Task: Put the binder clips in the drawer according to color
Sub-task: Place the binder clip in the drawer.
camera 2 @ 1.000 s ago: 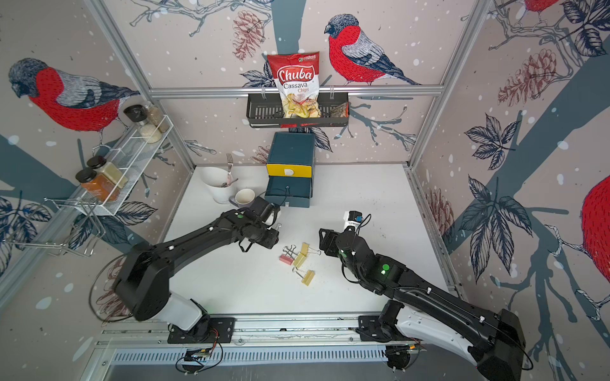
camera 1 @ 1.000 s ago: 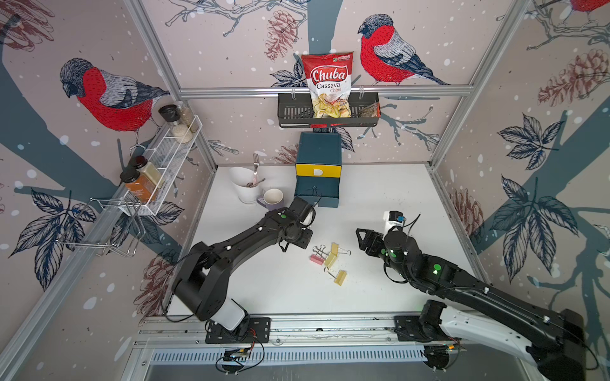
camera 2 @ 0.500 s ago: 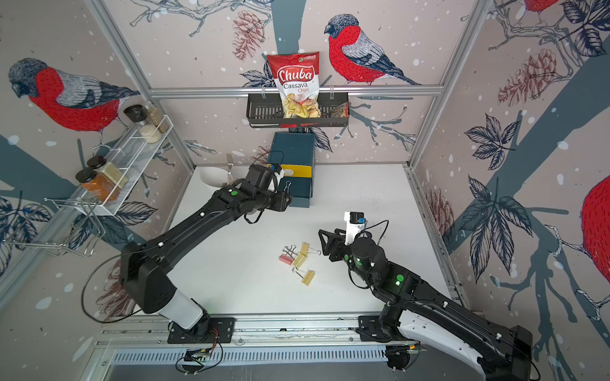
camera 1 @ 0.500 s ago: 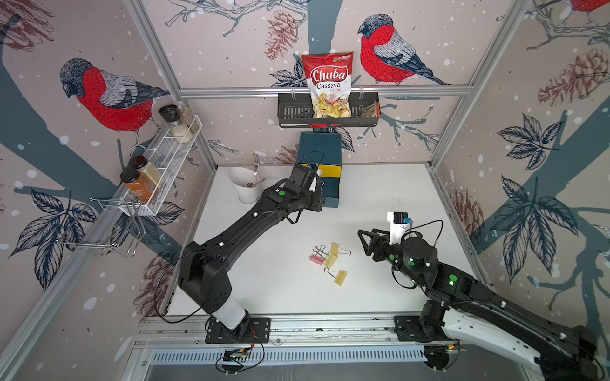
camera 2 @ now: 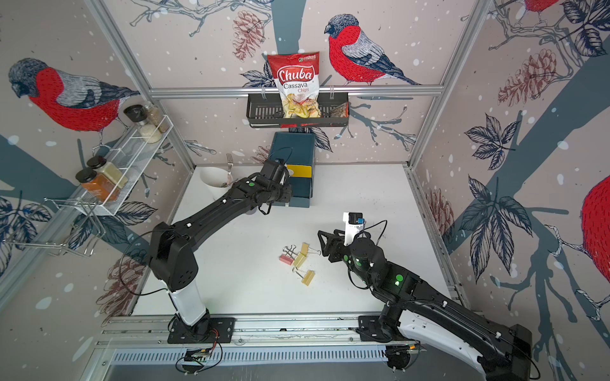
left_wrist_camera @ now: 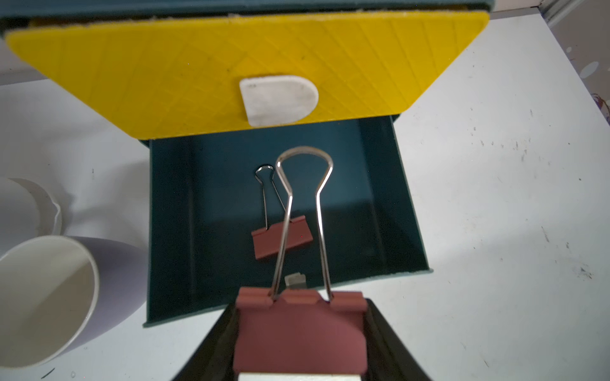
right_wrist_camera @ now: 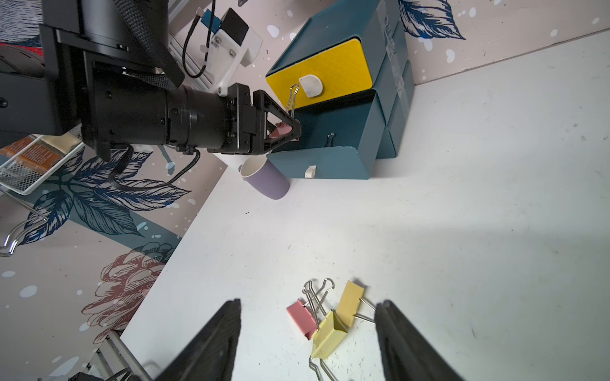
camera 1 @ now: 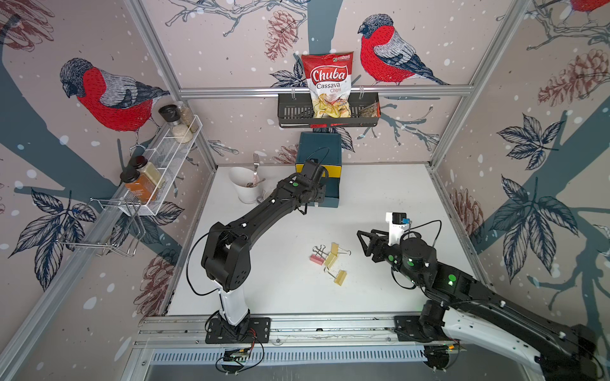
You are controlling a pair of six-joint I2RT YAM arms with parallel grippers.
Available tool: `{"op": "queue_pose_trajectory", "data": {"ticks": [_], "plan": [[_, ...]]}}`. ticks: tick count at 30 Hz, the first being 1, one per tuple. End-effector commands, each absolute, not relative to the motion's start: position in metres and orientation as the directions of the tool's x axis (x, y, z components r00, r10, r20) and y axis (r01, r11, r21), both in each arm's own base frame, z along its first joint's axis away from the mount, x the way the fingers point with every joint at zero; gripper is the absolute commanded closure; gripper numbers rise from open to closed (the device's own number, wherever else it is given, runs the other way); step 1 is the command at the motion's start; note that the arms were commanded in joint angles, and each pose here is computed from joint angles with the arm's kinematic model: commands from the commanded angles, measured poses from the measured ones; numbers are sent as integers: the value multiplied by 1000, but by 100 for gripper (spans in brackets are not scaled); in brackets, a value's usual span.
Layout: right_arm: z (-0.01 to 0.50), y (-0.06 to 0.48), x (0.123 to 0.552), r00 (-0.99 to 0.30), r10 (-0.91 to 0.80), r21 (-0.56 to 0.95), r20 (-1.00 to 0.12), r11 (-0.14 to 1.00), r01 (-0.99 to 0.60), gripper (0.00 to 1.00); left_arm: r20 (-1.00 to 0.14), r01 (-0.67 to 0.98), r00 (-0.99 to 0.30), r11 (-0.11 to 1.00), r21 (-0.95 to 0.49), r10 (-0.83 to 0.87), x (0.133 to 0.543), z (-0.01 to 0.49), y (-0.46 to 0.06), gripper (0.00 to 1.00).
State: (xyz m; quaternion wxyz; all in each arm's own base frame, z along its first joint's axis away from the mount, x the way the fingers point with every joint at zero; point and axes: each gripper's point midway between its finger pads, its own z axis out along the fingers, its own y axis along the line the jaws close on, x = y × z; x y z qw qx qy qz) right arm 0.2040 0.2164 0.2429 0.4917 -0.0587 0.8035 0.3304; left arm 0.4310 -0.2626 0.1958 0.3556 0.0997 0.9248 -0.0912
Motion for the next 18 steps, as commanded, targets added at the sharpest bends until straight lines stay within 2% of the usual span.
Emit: {"op": "queue_pose_trajectory", "data": {"ticks": [1,8,11,14,16,18], "plan": [[245,218,204,-504,239,479,-830,769,-424,31,-681,203,-724,978,-50,115,443,191,-255,58],[245,218,204,-504,240,480,-830,768,-424,31,-674,157,-730,988,-1,115,459,173,-242,55],[244,218,203,-506,239,480,-829,769,-422,31,-671,160,-733,987,-5,115,461,172,-244,50],[242,218,203,-507,240,482,-827,768,-422,31,-673,161,-732,987,-18,107,459,174,-246,38],[241,219,203,-510,242,484,-826,768,-420,30,-669,158,-737,987,-26,100,456,176,-245,23],[240,219,204,-511,240,483,-825,769,-420,30,-682,147,-726,989,-31,86,452,187,-244,18]]}}
